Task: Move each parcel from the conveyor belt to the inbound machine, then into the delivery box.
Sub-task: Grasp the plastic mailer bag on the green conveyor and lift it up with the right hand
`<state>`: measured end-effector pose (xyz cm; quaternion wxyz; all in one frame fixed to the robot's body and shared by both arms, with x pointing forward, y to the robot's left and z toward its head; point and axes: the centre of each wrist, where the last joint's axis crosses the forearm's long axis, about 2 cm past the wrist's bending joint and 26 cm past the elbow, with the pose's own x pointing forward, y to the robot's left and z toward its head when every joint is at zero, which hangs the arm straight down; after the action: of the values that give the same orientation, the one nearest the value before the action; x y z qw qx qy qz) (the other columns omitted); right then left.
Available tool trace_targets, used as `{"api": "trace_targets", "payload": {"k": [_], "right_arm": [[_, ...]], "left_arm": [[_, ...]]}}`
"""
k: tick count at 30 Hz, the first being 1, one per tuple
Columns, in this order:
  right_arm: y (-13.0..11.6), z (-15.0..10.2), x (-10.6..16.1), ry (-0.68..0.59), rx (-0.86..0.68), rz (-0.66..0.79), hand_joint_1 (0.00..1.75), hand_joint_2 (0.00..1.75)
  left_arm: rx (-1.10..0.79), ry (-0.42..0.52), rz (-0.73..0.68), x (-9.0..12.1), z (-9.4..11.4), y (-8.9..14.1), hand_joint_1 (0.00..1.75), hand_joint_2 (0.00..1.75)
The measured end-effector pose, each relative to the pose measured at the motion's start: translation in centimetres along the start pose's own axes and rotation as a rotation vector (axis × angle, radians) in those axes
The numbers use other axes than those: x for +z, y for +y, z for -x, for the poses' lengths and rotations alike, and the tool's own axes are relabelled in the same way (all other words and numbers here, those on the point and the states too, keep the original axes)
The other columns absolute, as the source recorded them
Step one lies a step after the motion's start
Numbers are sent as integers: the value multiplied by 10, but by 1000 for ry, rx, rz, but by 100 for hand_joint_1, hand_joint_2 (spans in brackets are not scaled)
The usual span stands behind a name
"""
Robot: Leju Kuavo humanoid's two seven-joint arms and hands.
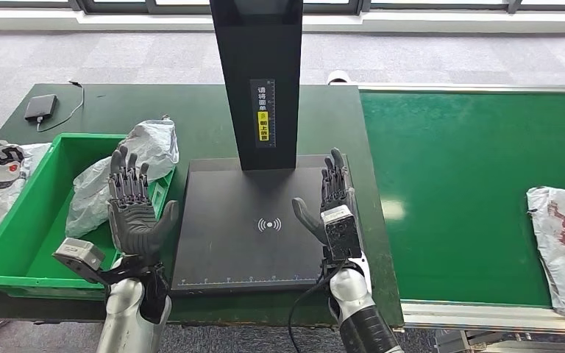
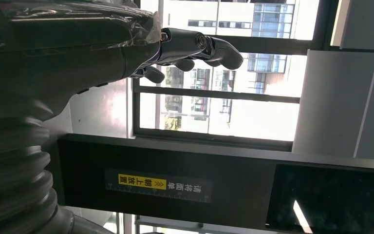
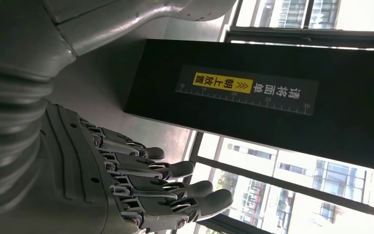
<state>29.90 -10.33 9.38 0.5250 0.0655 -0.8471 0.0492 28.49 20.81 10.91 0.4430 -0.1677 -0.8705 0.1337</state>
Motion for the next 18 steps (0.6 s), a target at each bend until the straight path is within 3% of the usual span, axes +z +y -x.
{"api": "trace_targets", "payload": {"k": [1,2,3,7,9,11,12,13,16,17,18], "right_arm": [[0,0,0,-1,3,-1,112,175],[0,0,0,-1,8,-3,153,175],[0,0,0,-2,14,-3,175,175],[0,2,3,4,55,10,173,175],[0,5,5,17,73,14,109,175],[0,7,8,31,79,15,27,175],[0,8,9,37,82,14,11,175],[1,9,10,42,86,14,4,175],[1,13,13,57,107,15,0,175],[1,14,14,63,114,16,0,175],[1,15,15,68,121,17,0,175]], "left_arm": [[1,0,-1,0,0,0,143,175],[2,0,-1,0,0,0,173,175],[2,1,0,0,0,0,175,175],[2,2,1,0,1,0,175,175],[2,3,0,0,1,0,175,175],[1,3,-1,0,1,0,175,175],[1,3,1,0,1,0,175,175],[0,4,2,0,1,0,154,175],[-1,4,3,0,1,0,24,175],[0,4,1,0,1,0,0,175],[-1,4,-1,1,1,0,0,175]]}}
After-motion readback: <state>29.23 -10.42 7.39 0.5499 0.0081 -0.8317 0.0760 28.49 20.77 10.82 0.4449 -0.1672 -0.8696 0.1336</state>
